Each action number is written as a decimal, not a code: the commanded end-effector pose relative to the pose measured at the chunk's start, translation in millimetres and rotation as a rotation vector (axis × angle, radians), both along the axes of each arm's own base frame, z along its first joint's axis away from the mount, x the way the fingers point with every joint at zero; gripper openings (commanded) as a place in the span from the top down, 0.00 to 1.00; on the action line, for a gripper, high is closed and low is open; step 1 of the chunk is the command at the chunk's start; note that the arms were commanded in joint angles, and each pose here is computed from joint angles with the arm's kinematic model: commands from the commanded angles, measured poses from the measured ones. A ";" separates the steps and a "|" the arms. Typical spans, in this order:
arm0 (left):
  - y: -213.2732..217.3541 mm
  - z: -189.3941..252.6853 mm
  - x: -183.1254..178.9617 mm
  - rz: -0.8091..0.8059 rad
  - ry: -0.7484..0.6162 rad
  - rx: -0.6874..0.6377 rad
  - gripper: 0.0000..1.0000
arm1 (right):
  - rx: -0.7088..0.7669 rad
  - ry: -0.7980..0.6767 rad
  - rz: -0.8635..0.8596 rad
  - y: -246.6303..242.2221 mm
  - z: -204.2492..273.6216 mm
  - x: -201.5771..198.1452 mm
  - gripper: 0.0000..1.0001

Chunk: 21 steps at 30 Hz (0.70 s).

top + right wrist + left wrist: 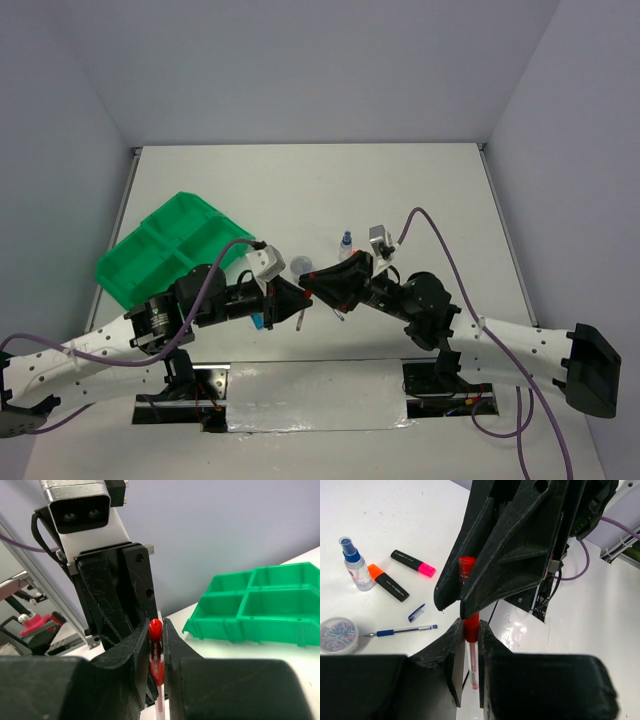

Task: Sort the stationery into containers
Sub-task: Close the pen cap on the pen, then place the pen in the storage box.

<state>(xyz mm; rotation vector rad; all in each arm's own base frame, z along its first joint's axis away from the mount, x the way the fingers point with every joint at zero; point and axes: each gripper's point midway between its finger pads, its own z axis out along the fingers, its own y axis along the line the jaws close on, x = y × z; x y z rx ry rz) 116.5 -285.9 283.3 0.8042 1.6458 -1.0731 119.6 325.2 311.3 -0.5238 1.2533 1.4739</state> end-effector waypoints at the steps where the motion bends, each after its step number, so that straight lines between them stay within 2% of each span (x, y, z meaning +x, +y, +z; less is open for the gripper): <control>1: 8.2 145.2 -2.7 -0.001 -0.255 -0.437 1.00 | -0.306 0.110 0.162 12.4 -84.0 -32.1 0.88; 2: 4.5 132.9 -1.8 -0.006 -0.240 -0.415 1.00 | -0.309 0.091 0.154 9.0 -75.5 -32.2 0.75; 3: -0.4 109.3 0.7 -0.006 -0.211 -0.376 1.00 | -0.277 0.066 0.144 8.3 -53.7 -30.8 0.50; 5: -0.8 90.6 1.4 0.002 -0.176 -0.362 1.00 | -0.244 0.016 0.093 -1.9 -20.5 -26.4 0.30; 7: 1.8 64.1 5.8 0.036 -0.131 -0.335 1.00 | -0.232 -0.025 0.033 -11.4 1.5 -19.3 0.23; 8: 2.7 47.2 9.2 0.058 -0.107 -0.310 1.00 | -0.220 -0.046 0.019 -19.8 22.4 -20.6 0.15; 10: 12.2 30.4 19.9 0.148 -0.054 -0.286 1.00 | -0.214 -0.073 -0.004 -28.8 40.3 -21.3 0.10; 11: 15.6 22.4 24.3 0.183 -0.034 -0.271 1.00 | -0.218 -0.088 -0.016 -35.2 51.0 -22.2 0.02; 14: 39.2 -1.8 51.3 0.397 0.026 -0.216 1.00 | -0.198 -0.117 -0.055 -56.8 67.0 -25.8 0.00; 15: 58.1 -1.8 70.6 0.560 0.054 -0.226 1.00 | -0.172 -0.131 -0.089 -68.9 75.1 -26.1 0.00; 18: 94.4 -8.8 91.1 0.815 0.116 -0.173 1.00 | -0.164 -0.122 -0.154 -89.6 69.9 -23.4 0.00; 19: 118.5 -12.6 104.0 0.981 0.102 -0.139 1.00 | -0.160 -0.124 -0.159 -93.7 68.6 -24.4 0.00; 20: 131.1 1.0 108.1 1.054 0.097 -0.148 1.00 | -0.174 -0.117 -0.161 -95.0 59.5 -24.5 0.00; 21: 146.7 -6.4 109.4 1.142 0.119 -0.113 1.00 | -0.172 -0.117 -0.163 -96.9 56.8 -25.2 0.00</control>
